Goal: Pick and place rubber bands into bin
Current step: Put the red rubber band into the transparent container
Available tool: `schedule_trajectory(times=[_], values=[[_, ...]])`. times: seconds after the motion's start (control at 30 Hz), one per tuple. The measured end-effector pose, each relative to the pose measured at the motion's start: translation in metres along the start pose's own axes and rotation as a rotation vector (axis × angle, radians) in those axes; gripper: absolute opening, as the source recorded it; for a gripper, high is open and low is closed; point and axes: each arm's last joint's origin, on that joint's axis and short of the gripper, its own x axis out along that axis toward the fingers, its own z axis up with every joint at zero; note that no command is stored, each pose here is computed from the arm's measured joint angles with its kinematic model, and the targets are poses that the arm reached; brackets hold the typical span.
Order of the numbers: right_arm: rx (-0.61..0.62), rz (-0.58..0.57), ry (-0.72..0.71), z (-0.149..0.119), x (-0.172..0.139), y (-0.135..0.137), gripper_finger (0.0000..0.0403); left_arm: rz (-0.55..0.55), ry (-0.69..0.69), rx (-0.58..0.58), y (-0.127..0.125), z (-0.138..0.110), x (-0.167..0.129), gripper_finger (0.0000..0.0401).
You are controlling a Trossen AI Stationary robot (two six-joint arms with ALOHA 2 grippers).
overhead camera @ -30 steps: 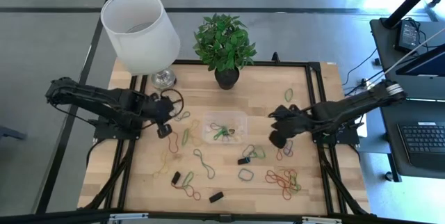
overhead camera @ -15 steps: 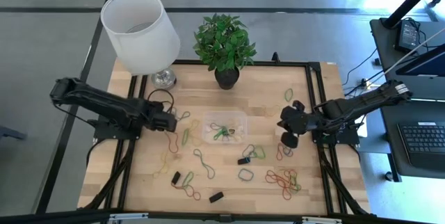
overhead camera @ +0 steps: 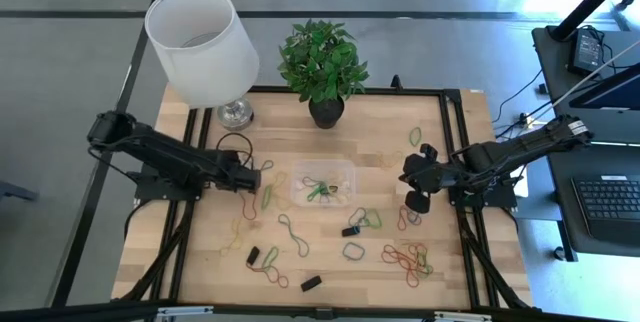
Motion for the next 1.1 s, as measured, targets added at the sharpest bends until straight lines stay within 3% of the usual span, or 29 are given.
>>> schedule_trajectory(times=[0.23,0.37,0.5,0.63,0.9,1.1], values=[[-0.006,0.0,0.0,0.0,0.0,0.0,0.0012,0.118,-0.015,0.027,-0.006,-0.006,0.02,0.006],[-0.005,0.001,-0.002,0.0,0.0,0.0,0.0012,0.123,0.003,0.094,-0.011,-0.008,0.023,0.0016],[-0.001,0.001,-0.002,0.0,0.0,0.0,0.0012,0.094,0.036,0.112,-0.023,-0.012,0.003,0.0003],[0.002,0.001,-0.002,0.0,0.0,0.0,0.0012,0.087,-0.032,0.19,-0.029,-0.009,-0.033,0.0002],[0.002,0.002,-0.002,0.0,0.0,0.0,0.0012,-0.194,-0.255,0.404,-0.052,-0.013,-0.109,0.0001],[0.0,-0.001,-0.012,0.001,0.0,0.0,0.0012,-0.422,-0.459,0.745,-0.078,-0.015,-0.157,0.0002]])
